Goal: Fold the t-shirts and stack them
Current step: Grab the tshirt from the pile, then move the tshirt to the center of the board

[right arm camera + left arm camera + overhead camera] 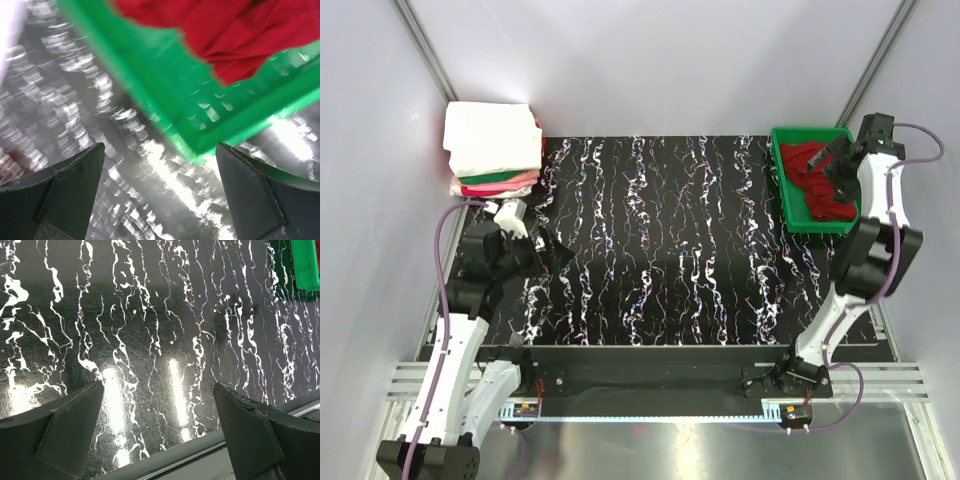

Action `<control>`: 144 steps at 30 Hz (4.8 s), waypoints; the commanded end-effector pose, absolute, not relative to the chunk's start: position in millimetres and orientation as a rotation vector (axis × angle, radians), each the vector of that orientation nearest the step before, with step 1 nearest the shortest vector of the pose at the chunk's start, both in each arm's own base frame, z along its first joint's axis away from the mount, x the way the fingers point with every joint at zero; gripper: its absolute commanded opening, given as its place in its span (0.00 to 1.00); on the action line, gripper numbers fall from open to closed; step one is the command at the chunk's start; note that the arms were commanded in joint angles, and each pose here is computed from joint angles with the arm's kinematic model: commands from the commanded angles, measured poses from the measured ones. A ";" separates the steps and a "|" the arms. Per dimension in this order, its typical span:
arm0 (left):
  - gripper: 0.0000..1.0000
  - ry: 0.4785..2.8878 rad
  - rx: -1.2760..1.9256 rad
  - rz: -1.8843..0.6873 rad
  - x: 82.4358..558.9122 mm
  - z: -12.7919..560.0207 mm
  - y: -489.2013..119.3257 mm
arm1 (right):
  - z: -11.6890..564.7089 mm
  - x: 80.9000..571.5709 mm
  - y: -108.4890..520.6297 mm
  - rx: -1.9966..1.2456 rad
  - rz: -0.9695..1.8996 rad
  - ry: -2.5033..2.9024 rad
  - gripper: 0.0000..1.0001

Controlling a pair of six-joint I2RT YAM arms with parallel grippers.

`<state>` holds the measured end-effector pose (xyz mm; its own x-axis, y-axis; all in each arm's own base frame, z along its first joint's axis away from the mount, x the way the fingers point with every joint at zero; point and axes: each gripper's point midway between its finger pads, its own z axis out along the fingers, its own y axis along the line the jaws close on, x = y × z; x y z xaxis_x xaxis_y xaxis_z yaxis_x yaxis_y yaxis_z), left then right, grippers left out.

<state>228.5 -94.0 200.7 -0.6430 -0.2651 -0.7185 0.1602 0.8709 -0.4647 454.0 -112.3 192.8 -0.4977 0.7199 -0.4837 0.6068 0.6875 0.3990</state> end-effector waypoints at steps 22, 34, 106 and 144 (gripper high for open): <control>0.99 2.139 -0.044 -0.681 236.6 206.5 -101.1 | 48.8 523.2 -181.5 1.119 -0.038 2.435 0.32; 0.99 2.118 -0.049 -0.666 236.5 209.5 -98.6 | 263.6 552.1 -59.8 0.730 0.380 2.197 0.00; 0.92 2.473 -0.090 -0.637 409.0 73.6 -223.1 | 154.9 280.6 118.9 0.219 0.062 2.602 1.00; 0.00 2.491 -0.026 -0.577 347.1 88.7 -213.9 | 65.3 314.6 149.0 0.316 0.248 2.759 0.87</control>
<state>348.2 -221.3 66.9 -0.8742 -0.1240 -0.4695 0.0939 0.9055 -0.4139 277.6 128.2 53.0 -0.9412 0.2172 -0.2589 0.1921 0.9742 0.1186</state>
